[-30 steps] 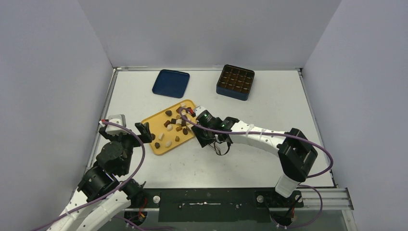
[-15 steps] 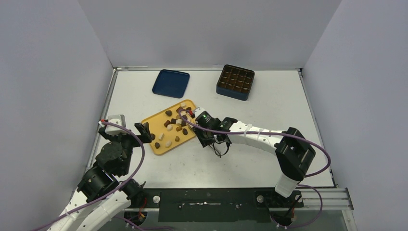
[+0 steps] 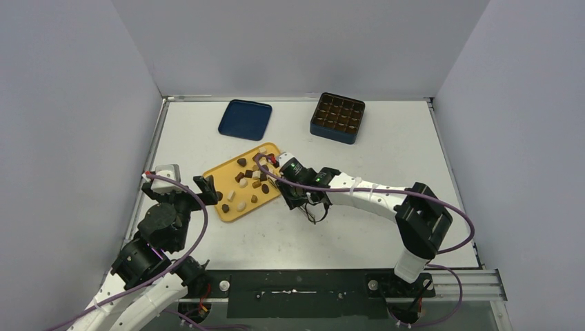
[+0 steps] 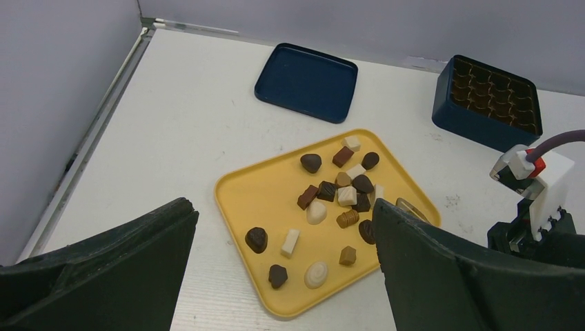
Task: Pack the chocolate
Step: Pick up the fake chocolate from the plate, then place the fake chocolate in the packing box.
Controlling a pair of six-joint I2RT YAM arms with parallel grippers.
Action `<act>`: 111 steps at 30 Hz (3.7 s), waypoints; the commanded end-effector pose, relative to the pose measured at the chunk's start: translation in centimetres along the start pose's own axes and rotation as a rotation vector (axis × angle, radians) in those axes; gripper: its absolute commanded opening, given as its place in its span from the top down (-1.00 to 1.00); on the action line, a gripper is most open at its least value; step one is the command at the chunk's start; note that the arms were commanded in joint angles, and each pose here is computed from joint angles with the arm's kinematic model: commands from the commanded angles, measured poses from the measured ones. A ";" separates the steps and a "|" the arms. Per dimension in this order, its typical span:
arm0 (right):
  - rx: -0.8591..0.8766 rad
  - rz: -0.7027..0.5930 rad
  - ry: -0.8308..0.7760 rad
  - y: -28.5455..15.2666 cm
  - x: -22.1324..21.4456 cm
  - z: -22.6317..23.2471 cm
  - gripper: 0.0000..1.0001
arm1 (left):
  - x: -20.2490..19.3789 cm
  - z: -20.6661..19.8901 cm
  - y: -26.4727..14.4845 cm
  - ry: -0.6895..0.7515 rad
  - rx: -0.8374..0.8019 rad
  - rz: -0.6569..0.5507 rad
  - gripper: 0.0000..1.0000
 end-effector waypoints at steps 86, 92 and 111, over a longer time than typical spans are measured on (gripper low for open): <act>-0.463 -0.187 0.566 -2.0 4.1 -36.9 0.50 | -0.1 -1.5 0.7 -0.004 -0.095 0.011 -0.95; -0.465 -0.179 0.578 -1.8 4.0 -37.6 0.41 | 0.0 -1.5 0.6 -0.005 -0.094 0.009 -0.95; -0.471 -0.162 0.580 -1.6 3.9 -37.8 0.27 | 0.0 -1.4 0.6 -0.008 -0.096 0.007 -0.95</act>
Point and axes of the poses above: each gripper's point midway between its finger pads, its own y axis out along the fingers, its own z axis along the line the jaws close on, x = y × z, the point moved 6 cm from there along -y, back along the fingers, and after that the axes turned 13 degrees about -y, right-handed, at the moved point
